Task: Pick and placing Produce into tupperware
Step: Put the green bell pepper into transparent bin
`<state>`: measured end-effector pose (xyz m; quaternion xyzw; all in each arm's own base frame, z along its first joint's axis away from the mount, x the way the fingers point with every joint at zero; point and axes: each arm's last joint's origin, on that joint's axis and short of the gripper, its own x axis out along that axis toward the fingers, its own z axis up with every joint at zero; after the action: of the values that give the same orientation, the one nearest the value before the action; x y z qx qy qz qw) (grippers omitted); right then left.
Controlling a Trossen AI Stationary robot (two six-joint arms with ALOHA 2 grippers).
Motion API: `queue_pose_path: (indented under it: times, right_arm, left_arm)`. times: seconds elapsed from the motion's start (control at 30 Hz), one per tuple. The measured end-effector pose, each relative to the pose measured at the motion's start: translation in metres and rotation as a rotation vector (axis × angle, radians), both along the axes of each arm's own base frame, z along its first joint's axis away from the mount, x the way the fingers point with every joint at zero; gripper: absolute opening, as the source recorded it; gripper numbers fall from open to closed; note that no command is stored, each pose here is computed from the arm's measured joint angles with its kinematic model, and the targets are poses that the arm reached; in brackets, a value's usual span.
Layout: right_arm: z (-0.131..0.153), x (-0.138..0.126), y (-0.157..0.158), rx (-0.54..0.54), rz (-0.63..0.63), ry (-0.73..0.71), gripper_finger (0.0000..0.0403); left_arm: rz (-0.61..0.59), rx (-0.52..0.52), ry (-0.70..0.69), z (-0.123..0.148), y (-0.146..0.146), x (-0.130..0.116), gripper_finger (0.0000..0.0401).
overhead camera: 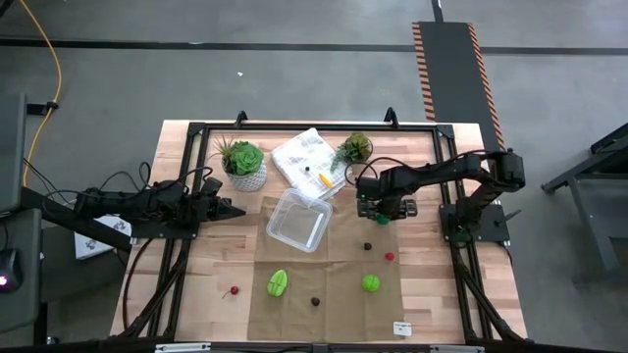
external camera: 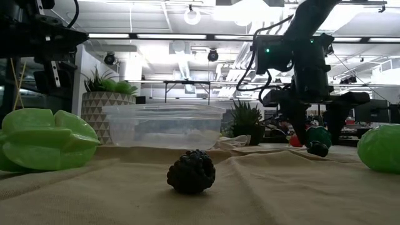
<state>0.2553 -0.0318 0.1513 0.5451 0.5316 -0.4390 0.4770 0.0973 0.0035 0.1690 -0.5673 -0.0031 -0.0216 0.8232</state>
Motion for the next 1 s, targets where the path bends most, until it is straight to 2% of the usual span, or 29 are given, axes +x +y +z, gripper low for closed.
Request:
queue_pose_path:
  times: [0.23,0.63,1.0]
  right_arm:
    - [0.0,0.0,0.0,0.003,-0.006,0.0,0.0206]
    - [0.002,0.001,0.0,-0.017,0.021,-0.006,0.0203]
    - [0.028,0.022,0.001,-0.088,0.089,-0.097,0.0202]
  left_arm:
    - [0.0,0.0,0.0,0.0,0.0,0.0,0.0001]
    - [0.0,0.0,0.0,0.0,0.0,0.0,0.0001]
    - [0.0,0.0,0.0,0.0,0.0,0.0,0.0001]
